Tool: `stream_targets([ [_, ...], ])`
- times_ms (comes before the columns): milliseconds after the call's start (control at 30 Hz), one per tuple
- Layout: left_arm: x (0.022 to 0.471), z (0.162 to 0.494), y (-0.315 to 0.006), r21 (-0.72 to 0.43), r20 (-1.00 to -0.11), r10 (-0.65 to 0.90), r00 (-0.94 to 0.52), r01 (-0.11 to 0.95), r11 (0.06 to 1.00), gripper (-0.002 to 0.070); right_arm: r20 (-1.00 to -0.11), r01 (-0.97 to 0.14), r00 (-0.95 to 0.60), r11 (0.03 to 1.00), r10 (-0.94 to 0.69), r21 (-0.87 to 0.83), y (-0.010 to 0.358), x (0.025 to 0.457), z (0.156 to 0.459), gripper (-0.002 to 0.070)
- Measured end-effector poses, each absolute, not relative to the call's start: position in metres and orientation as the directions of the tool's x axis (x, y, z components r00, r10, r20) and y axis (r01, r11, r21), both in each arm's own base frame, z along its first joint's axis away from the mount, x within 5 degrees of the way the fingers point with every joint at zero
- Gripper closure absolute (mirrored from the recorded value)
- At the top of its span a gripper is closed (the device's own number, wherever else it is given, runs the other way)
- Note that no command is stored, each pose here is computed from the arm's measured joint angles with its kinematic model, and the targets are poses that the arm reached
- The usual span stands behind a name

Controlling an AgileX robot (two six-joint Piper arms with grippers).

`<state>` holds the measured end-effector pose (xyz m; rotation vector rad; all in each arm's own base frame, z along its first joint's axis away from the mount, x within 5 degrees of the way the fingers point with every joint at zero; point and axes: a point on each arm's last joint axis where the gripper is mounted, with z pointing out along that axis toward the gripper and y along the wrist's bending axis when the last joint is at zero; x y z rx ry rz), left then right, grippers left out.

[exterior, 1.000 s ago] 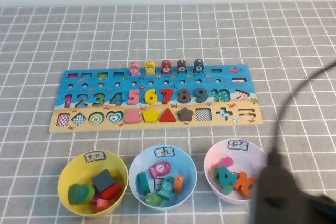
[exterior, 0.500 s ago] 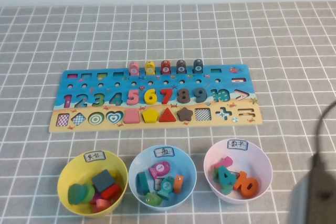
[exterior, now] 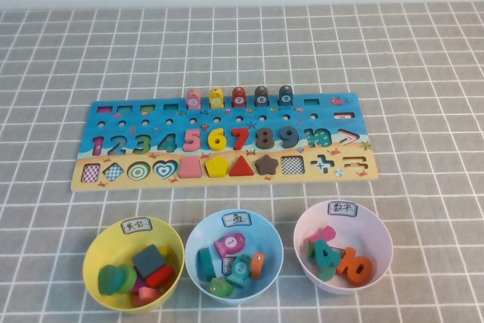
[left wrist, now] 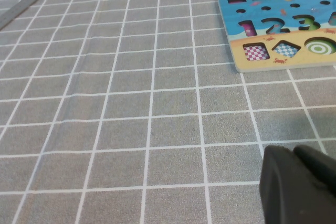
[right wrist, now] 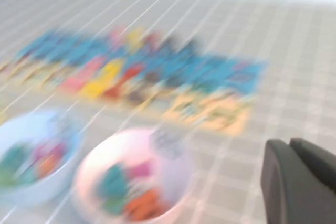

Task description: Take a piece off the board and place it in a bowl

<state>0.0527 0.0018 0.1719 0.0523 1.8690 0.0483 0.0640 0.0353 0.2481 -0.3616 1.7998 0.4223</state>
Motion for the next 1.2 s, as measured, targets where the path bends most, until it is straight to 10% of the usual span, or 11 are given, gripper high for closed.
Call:
stream_targets([
  [400,0.053,0.172,0.002,0.06,-0.954,0.061,-0.294,0.012,0.998,0.0678,-0.993,-0.148,-0.081,0.984,0.083,0.095,0.009,0.049,0.227,0.0694],
  [1200,0.053,0.172,0.002,0.06,-0.954,0.061,-0.294,0.012,0.998,0.0678,-0.952,-0.125,-0.304,0.99,0.023,0.064,0.008,0.052,0.171,0.0694],
])
